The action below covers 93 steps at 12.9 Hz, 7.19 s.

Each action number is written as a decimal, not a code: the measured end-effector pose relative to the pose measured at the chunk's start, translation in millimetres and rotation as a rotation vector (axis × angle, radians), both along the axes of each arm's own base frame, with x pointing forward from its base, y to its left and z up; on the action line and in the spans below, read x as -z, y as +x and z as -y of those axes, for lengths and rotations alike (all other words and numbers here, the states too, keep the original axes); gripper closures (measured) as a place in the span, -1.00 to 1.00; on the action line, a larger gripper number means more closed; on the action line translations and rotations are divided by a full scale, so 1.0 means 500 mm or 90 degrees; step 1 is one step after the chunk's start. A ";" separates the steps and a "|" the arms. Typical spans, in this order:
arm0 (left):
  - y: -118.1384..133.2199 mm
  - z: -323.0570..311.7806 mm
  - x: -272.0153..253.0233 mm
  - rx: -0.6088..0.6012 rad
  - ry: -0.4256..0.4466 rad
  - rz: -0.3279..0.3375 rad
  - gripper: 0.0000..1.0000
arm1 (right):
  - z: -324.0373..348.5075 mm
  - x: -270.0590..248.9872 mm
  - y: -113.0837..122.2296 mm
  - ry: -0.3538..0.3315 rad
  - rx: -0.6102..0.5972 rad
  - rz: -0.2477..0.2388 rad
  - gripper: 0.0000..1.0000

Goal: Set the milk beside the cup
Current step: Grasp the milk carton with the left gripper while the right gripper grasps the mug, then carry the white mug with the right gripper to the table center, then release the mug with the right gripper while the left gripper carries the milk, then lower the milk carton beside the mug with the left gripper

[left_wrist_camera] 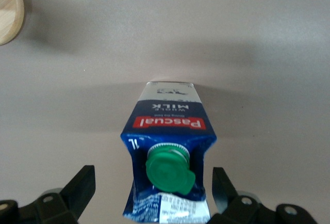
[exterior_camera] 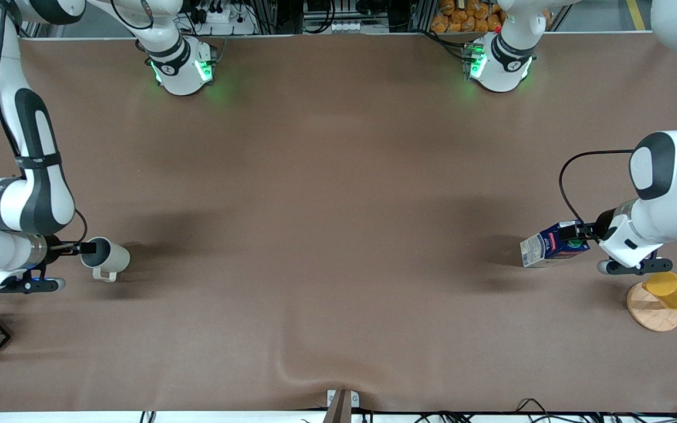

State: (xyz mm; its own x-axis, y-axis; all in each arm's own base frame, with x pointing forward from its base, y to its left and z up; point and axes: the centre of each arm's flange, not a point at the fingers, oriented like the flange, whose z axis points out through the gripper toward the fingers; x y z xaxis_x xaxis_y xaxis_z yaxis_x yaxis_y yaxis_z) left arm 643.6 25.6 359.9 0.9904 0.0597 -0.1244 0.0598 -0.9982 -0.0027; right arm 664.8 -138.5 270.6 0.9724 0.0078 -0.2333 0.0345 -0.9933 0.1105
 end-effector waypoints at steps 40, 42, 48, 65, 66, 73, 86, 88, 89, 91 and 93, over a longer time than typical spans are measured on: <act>-0.011 0.039 -0.173 -0.013 0.024 -0.042 0.22 | -1.205 0.021 -0.215 0.061 0.116 0.100 0.90; -0.009 0.043 -0.180 -0.012 0.024 -0.037 0.22 | -1.231 0.035 -0.227 0.069 0.144 0.115 0.90; -0.009 0.066 -0.195 -0.005 0.009 -0.038 0.22 | -1.227 0.039 -0.207 0.093 0.216 0.133 0.77; -0.173 0.551 -0.290 -0.013 0.004 -0.091 0.22 | -0.516 -0.338 0.018 0.109 0.061 0.095 -1.00; -0.202 0.622 -0.290 -0.022 0.005 -0.086 0.22 | -0.464 -0.358 0.003 0.111 0.054 0.096 -1.00; -0.301 0.932 -0.212 -0.086 -0.070 -0.044 0.22 | -0.342 -0.531 -0.162 0.085 -0.038 0.128 -1.00; -0.308 1.042 -0.006 -0.028 -0.005 -0.046 0.22 | -0.204 -0.627 -0.230 0.093 -0.055 0.106 -1.00; -0.296 1.041 0.009 -0.033 -0.007 -0.048 0.22 | -0.196 -0.653 -0.230 0.092 -0.050 0.109 -1.00; -0.297 1.045 0.014 -0.032 -0.008 -0.050 0.22 | -0.192 -0.670 -0.232 0.091 -0.049 0.114 -1.00; -0.298 1.052 0.013 -0.030 -0.011 -0.048 0.22 | -0.190 -0.688 -0.233 0.091 -0.048 0.119 -1.00; -0.297 1.056 0.006 -0.030 -0.014 -0.044 0.22 | -0.192 -0.694 -0.232 0.091 -0.049 0.123 -1.00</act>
